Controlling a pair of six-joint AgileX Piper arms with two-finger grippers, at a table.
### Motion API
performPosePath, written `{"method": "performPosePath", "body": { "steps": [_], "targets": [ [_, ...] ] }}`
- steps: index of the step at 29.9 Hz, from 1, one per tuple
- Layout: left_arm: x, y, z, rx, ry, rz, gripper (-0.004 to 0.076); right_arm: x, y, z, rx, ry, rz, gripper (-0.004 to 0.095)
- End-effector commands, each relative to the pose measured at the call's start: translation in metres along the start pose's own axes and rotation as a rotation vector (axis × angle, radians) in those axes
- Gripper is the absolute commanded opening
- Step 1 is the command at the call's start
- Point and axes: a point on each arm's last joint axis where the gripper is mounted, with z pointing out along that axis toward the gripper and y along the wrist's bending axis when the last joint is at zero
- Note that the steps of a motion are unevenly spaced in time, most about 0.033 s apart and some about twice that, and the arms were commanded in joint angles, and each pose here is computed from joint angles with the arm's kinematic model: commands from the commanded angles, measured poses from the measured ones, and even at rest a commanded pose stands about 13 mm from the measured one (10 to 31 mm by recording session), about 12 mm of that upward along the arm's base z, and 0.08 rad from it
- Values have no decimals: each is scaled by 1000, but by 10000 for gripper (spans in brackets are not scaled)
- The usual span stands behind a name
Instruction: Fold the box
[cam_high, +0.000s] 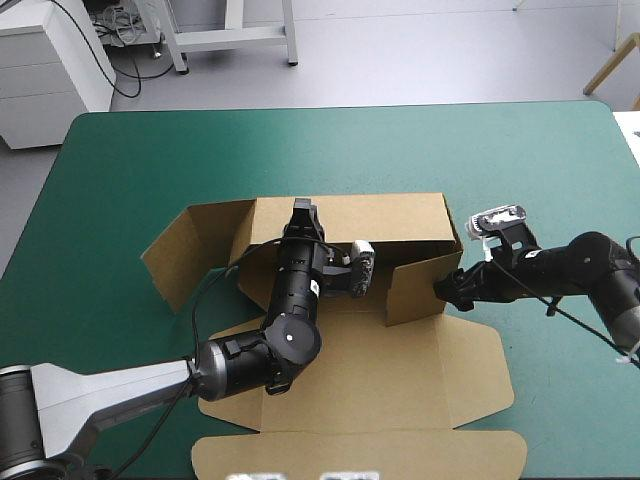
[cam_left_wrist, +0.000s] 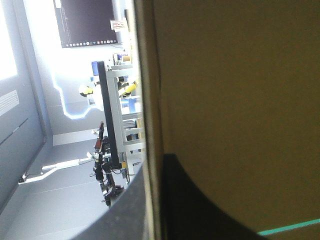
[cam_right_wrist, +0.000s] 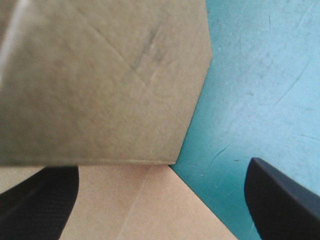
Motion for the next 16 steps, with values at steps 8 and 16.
{"method": "performPosePath", "body": {
  "steps": [8, 16],
  "targets": [
    [-2, 26, -7, -129, -40, 13, -10, -10, 48, -7, 123, -374, -83, 819],
    [-2, 26, -7, -129, -40, 13, -10, -11, 55, -12, 148, -433, -78, 651]
  ]
}}
